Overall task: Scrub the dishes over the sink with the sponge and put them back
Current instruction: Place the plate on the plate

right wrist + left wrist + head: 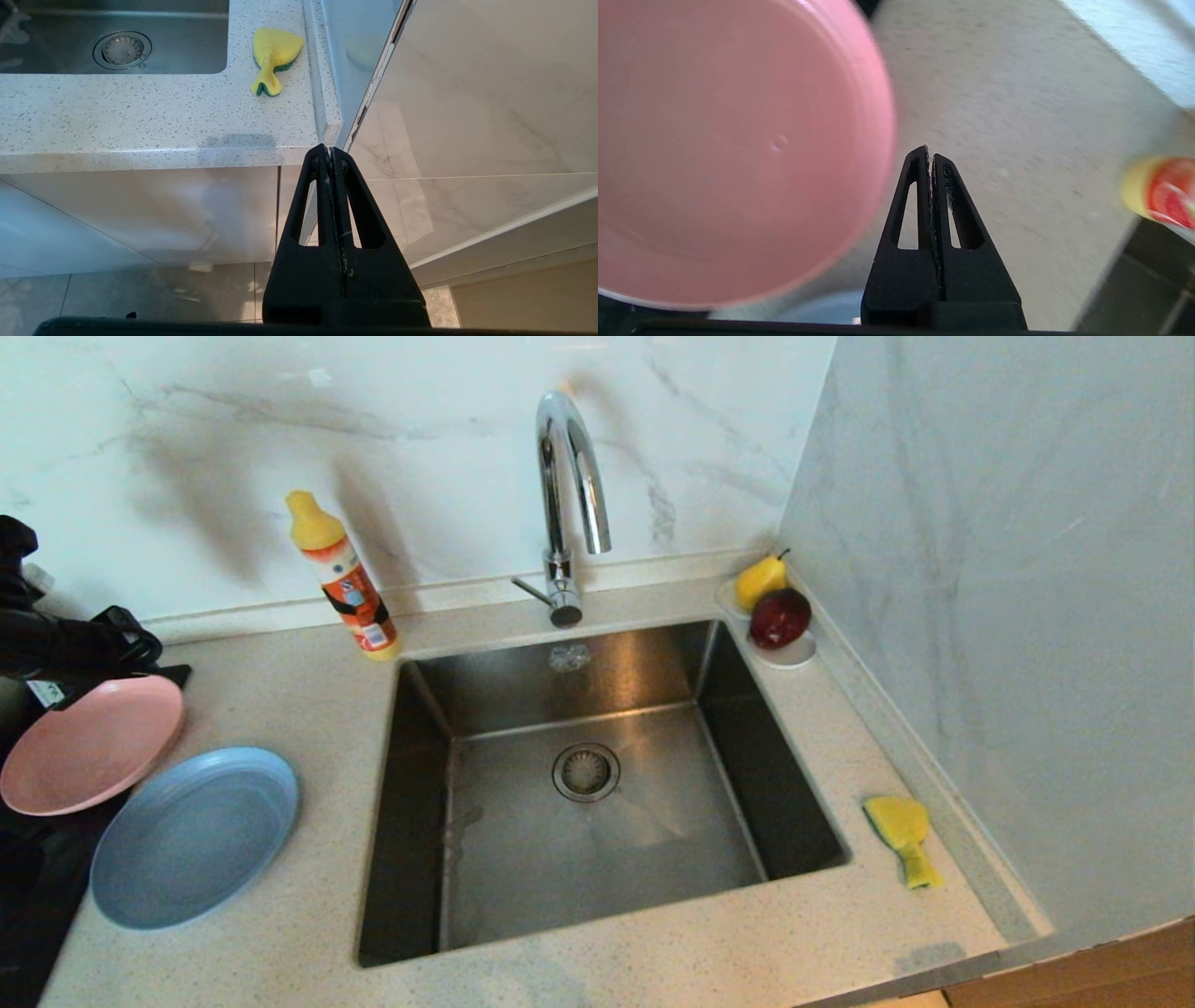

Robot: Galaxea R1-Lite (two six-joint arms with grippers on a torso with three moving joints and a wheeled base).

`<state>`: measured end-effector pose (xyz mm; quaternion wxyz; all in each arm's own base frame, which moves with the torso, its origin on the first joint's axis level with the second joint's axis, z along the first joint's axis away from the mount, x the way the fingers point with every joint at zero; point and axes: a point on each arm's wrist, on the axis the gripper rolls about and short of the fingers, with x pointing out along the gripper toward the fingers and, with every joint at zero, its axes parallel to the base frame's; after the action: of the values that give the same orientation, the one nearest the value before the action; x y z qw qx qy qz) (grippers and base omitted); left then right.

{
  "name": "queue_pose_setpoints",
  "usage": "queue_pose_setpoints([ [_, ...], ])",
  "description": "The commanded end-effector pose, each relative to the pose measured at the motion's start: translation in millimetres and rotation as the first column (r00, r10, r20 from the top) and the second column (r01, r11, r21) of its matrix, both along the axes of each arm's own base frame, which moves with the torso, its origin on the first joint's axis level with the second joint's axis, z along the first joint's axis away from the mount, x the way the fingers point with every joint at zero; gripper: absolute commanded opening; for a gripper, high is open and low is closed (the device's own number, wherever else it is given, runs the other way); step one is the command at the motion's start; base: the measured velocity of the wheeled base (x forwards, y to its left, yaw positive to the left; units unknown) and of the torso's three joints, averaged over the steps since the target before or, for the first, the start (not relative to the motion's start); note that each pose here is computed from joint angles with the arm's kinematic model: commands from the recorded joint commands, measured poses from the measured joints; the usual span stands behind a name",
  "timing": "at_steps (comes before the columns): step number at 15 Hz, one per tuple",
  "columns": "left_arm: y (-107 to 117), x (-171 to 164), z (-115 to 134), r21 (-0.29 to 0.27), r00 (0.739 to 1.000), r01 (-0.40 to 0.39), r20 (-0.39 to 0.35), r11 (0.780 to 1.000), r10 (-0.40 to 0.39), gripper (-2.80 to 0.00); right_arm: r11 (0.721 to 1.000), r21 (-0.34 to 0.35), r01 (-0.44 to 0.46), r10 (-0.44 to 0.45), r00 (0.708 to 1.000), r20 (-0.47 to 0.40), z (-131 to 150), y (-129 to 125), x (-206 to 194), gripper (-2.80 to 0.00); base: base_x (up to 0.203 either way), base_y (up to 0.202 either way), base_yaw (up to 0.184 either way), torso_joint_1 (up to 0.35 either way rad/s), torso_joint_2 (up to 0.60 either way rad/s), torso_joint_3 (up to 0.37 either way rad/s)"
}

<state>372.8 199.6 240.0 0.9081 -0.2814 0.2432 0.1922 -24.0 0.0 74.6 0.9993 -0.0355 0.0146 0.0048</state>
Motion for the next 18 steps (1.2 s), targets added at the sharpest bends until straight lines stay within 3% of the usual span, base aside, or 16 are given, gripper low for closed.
queue_pose_setpoints([
  [1,-9,-7,13,0.009,1.0,0.013,0.009,1.0,-0.013,-2.8,1.0,-0.001,-0.001,0.001,1.0,0.0,0,0,0,-2.8,0.0,0.0,0.0,0.0,0.0,0.0],
  [5,-1,5,-14,-0.006,0.998,-0.002,-0.061,1.0,0.002,-2.8,1.0,-0.001,-0.001,0.001,1.0,0.002,0,0,0,-2.8,0.0,0.0,0.0,0.0,0.0,0.0],
  [6,1,8,-20,0.013,0.996,-0.019,-0.086,1.0,0.02,0.0,1.0,-0.001,-0.001,0.001,1.0,0.0,0,0,0,-2.8,0.0,0.0,0.0,0.0,0.0,0.0],
  [9,3,11,-25,0.043,0.994,-0.009,-0.107,0.999,0.013,0.0,1.0,-0.001,-0.001,0.001,1.0,0.002,0,0,0,-2.8,0.0,0.0,0.0,0.0,0.0,0.0],
  [18,11,26,-62,0.025,0.983,0.006,-0.184,1.0,-0.001,0.0,1.0,-0.001,-0.001,0.001,1.0,0.001,0,0,0,-2.8,0.0,0.0,0.0,0.0,0.0,0.0],
])
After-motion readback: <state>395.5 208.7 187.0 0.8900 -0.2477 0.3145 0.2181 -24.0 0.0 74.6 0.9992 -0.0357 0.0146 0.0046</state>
